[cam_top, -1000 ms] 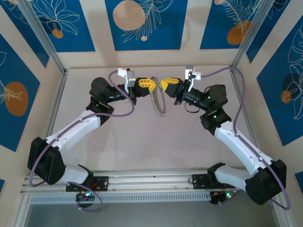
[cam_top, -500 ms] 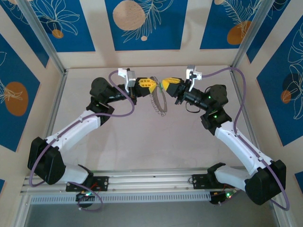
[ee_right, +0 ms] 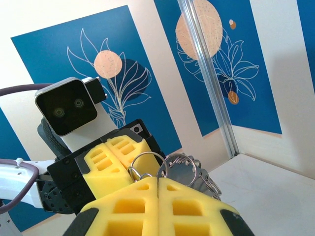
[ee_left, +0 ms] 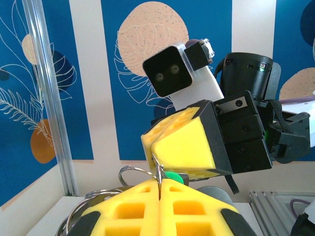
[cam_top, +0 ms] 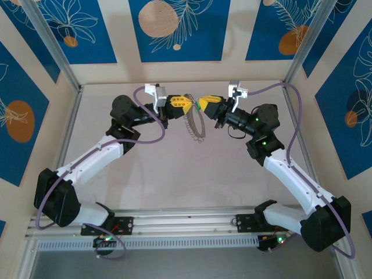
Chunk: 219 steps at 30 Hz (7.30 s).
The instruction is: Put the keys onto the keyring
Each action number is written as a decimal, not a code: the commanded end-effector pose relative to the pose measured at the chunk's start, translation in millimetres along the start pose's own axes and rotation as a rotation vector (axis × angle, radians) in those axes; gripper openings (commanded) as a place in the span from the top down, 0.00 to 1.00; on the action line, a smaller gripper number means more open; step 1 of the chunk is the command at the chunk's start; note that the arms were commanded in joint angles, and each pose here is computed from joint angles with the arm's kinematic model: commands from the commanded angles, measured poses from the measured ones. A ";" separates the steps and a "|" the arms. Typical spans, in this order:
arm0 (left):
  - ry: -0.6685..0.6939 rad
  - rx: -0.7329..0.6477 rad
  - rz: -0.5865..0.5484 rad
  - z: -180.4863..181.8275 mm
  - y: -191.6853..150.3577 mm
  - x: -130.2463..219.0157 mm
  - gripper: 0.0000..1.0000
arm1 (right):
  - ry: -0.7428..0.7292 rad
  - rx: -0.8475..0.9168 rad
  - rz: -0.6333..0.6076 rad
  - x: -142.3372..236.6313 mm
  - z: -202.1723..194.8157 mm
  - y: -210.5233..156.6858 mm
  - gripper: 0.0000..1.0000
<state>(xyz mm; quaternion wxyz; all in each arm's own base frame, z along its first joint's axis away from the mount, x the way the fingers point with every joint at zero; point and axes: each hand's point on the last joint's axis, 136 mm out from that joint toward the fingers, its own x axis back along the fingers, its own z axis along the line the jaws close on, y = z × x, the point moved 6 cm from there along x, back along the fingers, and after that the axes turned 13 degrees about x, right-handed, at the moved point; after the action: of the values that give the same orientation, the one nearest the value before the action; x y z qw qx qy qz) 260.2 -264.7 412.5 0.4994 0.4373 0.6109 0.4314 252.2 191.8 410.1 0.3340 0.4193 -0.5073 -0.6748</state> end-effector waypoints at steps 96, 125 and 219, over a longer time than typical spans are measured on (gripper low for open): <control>-0.112 0.189 -0.151 23.2 -2.9 -26.9 1.00 | 0.158 -0.099 0.013 -0.1 -28.8 -5.6 0.67; -0.122 0.210 -0.138 23.8 -7.4 -27.7 1.00 | 0.168 -0.098 0.010 -7.7 -33.0 -4.7 0.79; -0.127 0.256 0.333 37.2 -55.1 -14.9 1.00 | 0.309 -0.080 0.432 -32.5 -46.0 -37.2 1.00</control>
<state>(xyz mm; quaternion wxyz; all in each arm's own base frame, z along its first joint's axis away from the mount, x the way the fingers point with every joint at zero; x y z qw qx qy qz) 305.0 -274.6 348.9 0.3610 0.6051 0.5765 0.4138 305.5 204.9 359.9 0.5705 0.3602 -0.4996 -0.5432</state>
